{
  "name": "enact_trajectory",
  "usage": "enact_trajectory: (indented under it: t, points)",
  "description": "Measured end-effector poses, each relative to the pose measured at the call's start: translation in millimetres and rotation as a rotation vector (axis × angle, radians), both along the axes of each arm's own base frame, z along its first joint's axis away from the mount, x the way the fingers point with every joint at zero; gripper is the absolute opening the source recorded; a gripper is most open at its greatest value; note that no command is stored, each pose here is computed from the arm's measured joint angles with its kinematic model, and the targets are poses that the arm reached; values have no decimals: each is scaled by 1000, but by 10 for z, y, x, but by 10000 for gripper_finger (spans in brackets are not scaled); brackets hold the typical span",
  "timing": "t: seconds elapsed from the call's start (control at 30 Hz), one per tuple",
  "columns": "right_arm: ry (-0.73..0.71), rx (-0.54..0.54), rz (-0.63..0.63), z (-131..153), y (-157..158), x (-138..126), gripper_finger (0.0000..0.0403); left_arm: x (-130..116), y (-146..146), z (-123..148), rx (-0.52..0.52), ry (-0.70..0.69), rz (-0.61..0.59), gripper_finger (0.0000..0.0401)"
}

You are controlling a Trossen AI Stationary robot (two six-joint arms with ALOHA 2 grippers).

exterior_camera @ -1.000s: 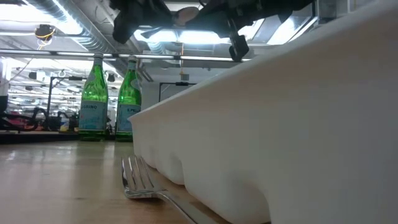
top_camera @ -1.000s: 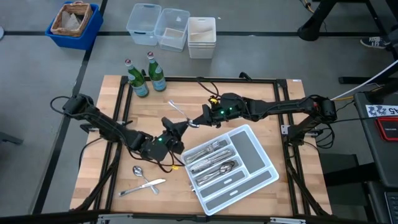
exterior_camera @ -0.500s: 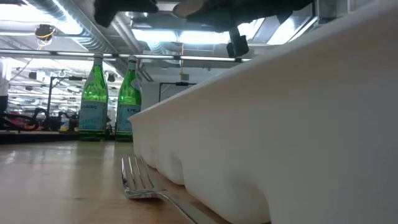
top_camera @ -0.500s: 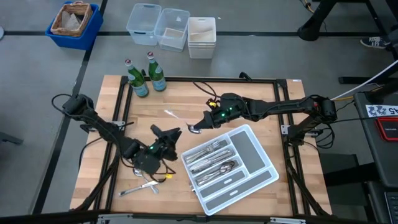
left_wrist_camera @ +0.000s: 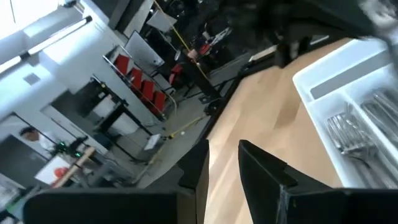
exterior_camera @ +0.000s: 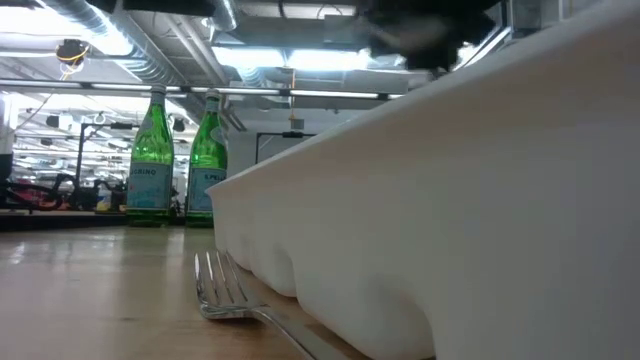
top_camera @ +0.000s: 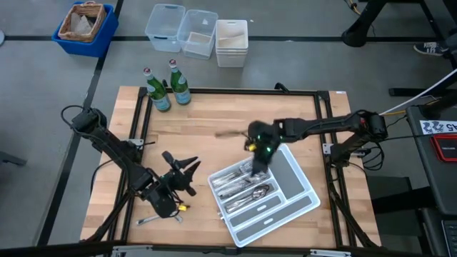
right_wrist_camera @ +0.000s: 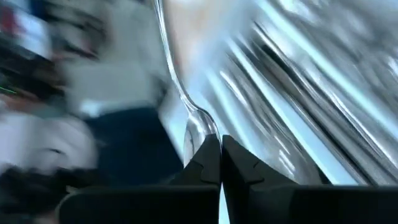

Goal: Sort silverware
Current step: Put the silver spoon into the white silverware tray

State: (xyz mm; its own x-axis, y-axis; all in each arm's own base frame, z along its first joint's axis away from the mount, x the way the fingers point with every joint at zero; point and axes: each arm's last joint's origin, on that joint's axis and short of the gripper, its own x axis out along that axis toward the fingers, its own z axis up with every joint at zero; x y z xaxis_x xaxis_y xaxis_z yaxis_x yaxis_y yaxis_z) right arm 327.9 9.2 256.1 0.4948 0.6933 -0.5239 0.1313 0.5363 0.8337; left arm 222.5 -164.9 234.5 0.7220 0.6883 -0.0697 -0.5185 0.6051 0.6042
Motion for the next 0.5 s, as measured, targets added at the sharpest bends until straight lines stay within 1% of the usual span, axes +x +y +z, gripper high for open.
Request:
enact_trajectory:
  t: [0.13,0.2,0.3,0.4,0.5]
  points:
    - [190,-195,82,-172,157,-218,3,-36,10,-31,-40,-31,2,76]
    - [233,-297,108,-212,227,-282,5,-48,27,-48,-52,-41,8,76]
    - [248,-423,143,-243,338,-330,4,-52,65,-68,-71,-53,21,76]
    - [245,-491,166,-286,463,-328,2,-48,101,-80,-86,-64,35,76]
    - [227,-510,205,-321,602,-322,3,-40,131,-90,-100,-70,45,76]
